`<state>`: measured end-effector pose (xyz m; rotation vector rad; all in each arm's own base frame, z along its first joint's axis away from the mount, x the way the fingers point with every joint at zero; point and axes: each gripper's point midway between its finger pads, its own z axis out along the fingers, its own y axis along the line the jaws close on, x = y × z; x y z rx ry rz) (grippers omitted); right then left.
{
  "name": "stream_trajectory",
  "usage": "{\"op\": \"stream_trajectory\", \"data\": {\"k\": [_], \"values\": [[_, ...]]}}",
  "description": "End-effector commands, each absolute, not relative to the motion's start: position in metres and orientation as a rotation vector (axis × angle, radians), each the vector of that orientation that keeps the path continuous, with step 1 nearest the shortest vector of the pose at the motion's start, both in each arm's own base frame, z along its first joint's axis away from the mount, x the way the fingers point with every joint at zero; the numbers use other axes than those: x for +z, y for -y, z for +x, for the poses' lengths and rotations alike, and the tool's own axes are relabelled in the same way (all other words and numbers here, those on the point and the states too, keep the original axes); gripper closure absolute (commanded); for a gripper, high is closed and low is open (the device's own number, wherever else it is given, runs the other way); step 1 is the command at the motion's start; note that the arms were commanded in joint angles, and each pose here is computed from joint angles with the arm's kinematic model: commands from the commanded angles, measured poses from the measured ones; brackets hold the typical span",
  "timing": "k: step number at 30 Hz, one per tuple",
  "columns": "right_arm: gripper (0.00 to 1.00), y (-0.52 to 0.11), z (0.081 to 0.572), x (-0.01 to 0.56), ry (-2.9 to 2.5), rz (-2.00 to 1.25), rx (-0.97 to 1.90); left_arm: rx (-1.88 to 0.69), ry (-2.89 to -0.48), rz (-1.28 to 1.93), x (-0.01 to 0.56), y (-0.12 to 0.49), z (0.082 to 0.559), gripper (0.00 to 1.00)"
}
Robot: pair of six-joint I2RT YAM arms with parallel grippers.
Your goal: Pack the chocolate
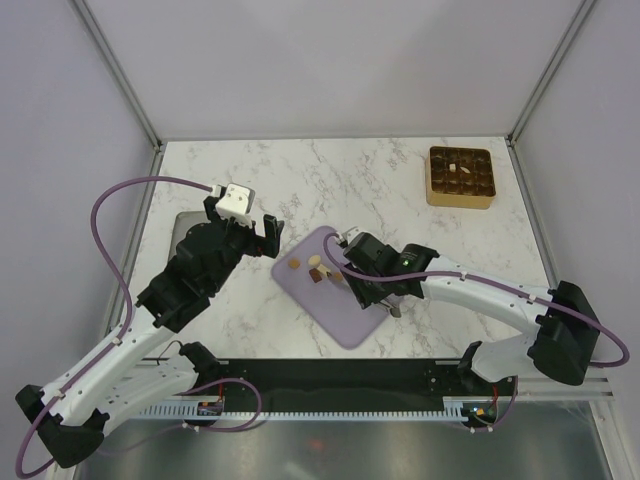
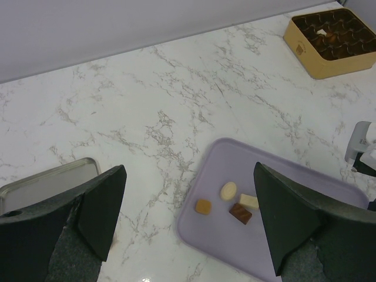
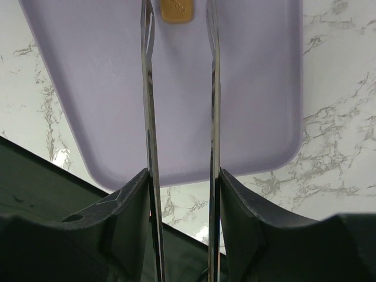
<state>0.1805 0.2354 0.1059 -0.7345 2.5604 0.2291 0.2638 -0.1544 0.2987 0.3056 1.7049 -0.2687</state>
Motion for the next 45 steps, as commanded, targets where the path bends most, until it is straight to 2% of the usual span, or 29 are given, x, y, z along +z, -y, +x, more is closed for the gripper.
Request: {"op": "stream_trajectory", "data": {"k": [1, 29, 45], "values": [[0.46, -0.241, 0.183, 0.104, -2.546, -0.727, 0.234, -0.241, -1.676, 0.314, 0.304, 0.152, 0.266, 0.03], [0.54, -0.23, 0.184, 0.108, -2.558, -0.733, 0.112, -0.237, -1.67, 0.308, 0.306, 0.15, 0.266, 0.03], [0.58, -0.241, 0.188, 0.125, -2.526, -0.722, 0.171, -0.235, -1.668, 0.303, 0.307, 0.149, 0.266, 0.03]]}}
